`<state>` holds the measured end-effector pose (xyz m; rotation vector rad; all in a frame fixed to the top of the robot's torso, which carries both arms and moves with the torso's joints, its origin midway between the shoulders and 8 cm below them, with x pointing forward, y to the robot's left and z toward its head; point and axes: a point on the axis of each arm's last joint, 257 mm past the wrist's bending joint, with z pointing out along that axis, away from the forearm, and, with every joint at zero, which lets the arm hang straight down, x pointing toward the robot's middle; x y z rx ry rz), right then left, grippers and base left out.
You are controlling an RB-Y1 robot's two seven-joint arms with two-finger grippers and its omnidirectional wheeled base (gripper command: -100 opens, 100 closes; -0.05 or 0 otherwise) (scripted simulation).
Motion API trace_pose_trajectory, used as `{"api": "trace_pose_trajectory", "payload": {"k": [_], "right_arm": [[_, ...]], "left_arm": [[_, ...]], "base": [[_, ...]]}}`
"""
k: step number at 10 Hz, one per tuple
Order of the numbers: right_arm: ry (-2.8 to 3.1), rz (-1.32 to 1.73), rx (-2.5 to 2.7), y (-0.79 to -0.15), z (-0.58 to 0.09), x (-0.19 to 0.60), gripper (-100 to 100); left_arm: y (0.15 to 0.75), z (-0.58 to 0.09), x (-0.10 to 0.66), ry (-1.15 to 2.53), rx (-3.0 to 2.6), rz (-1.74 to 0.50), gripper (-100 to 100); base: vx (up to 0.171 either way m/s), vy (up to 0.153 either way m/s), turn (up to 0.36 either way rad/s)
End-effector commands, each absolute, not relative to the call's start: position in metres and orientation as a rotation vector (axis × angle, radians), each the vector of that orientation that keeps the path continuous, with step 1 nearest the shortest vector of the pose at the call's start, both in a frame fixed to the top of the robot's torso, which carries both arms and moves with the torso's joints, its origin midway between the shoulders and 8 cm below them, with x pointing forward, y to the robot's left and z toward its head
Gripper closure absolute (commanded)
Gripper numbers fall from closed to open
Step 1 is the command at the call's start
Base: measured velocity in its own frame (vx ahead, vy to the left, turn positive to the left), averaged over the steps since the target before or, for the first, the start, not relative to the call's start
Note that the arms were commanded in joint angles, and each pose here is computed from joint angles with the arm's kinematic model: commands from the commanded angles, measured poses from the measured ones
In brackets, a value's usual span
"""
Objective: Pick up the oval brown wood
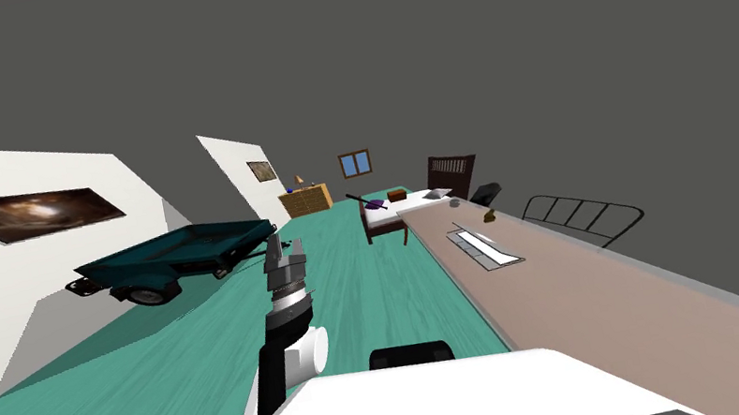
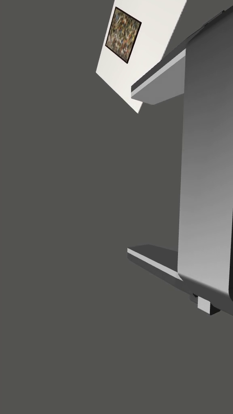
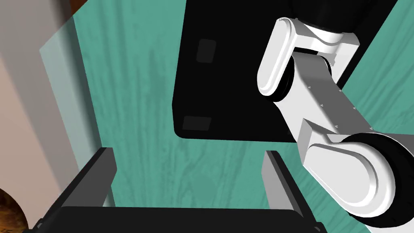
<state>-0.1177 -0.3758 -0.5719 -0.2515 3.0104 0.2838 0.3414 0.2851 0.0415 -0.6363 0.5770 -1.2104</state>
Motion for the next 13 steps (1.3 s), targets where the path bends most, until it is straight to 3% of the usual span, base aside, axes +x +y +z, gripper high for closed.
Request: {"api": "trace_pose_trajectory", "payload": {"k": [1,7,8,9,13], "right_arm": [[3.065,0.199,-0.342,-0.405,-0.573,-0.139,-100],[3.115,0.078,-0.549,-0.441,-0.578,-0.16,-100],[3.115,0.075,-0.554,-0.442,-0.578,-0.159,0],[3.115,0.073,-0.539,-0.435,-0.586,-0.158,-100],[3.117,0.073,-0.506,-0.417,-0.604,-0.156,-100]], "left_arm": [[0.285,0.042,0.341,0.577,-0.636,-1.21,0],[0.285,0.042,0.341,0.577,-0.636,-1.21,0],[0.285,0.042,0.341,0.577,-0.636,-1.21,0],[0.285,0.042,0.341,0.577,-0.636,-1.211,0],[0.285,0.042,0.341,0.577,-0.636,-1.211,0]], "base": [[0.21,-0.109,0.057],[0.169,-0.121,0.053],[0.017,-0.011,0.003],[-0.012,-0.025,0.07],[-0.039,-0.036,0.055]]}}
